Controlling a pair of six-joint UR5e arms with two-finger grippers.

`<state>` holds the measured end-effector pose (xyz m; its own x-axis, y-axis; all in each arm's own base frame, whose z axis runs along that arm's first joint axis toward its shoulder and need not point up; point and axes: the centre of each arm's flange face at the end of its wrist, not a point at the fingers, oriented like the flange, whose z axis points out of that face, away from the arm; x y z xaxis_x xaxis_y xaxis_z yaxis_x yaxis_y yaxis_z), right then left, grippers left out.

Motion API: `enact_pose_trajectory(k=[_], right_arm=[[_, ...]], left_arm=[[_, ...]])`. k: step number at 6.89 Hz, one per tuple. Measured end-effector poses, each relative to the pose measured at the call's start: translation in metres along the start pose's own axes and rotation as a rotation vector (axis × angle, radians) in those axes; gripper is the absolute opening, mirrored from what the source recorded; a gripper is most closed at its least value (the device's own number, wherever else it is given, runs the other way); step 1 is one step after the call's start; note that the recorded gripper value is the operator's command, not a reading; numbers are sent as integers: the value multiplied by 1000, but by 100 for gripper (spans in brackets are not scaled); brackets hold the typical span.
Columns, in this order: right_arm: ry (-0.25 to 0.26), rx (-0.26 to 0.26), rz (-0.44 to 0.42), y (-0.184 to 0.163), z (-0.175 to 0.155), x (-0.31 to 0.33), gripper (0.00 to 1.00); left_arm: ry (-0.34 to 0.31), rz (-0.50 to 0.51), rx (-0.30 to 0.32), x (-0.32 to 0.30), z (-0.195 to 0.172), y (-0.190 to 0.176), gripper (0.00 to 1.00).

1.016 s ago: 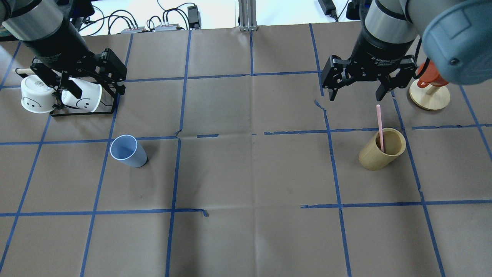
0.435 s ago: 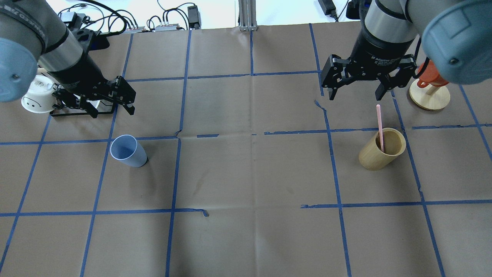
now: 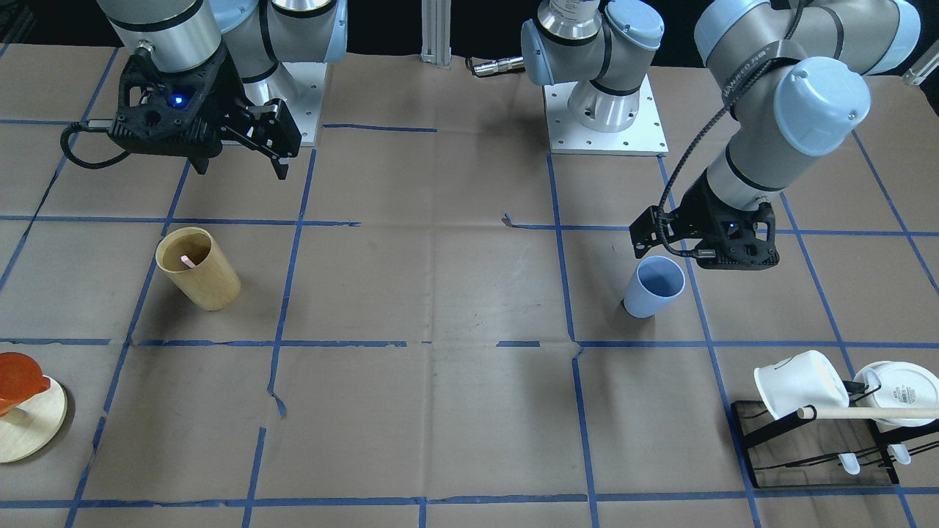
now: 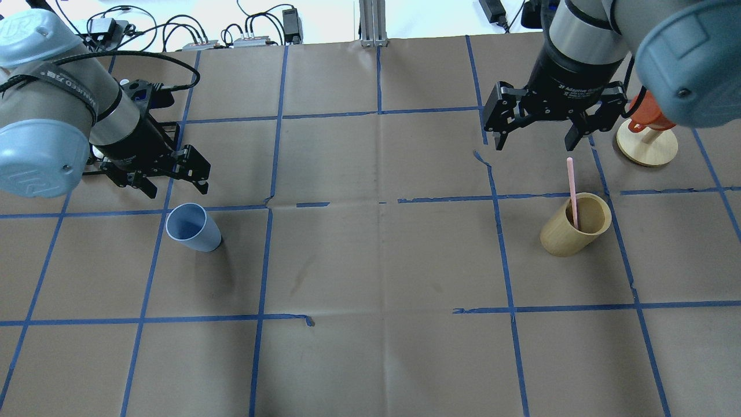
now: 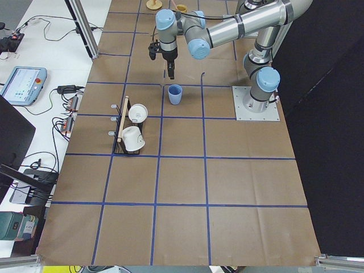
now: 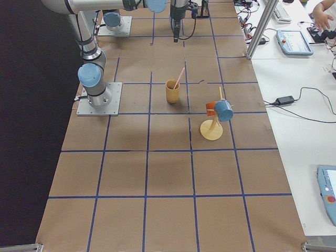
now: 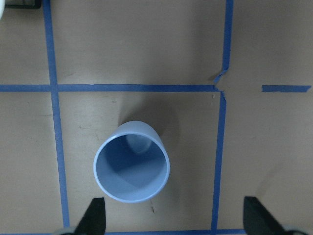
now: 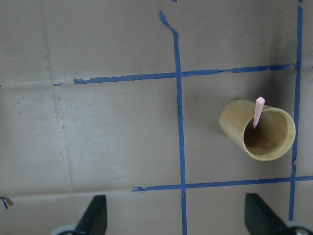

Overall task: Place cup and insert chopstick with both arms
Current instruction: 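Lower the left gripper and grasp the light blue cup rim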

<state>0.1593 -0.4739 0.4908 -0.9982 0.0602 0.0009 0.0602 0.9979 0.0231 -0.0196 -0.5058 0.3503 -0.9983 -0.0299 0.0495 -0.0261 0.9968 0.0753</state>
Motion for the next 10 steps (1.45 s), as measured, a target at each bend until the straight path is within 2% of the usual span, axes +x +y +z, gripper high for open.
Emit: enact_pose_trajectory(k=[3,5,7,9,10], right_arm=[[1,-2,0,-1,1,0,100],[0,-3,0,-1,2,0,100],[0,-5,0,-1,3,0,100],[-2,-10,0,-1,5,0,100],[-2,-12,0,-1,6,0,100]], left_arm=[[-7,-21,-8,-40,19,0,99],[-37,-15,-48,-58,41,1,98],[-28,-13,-88,-62,66,-5,98],[-18,-13,-124,-63,85,-11,81],[-15,-12,-135,-63,91,-12,55]])
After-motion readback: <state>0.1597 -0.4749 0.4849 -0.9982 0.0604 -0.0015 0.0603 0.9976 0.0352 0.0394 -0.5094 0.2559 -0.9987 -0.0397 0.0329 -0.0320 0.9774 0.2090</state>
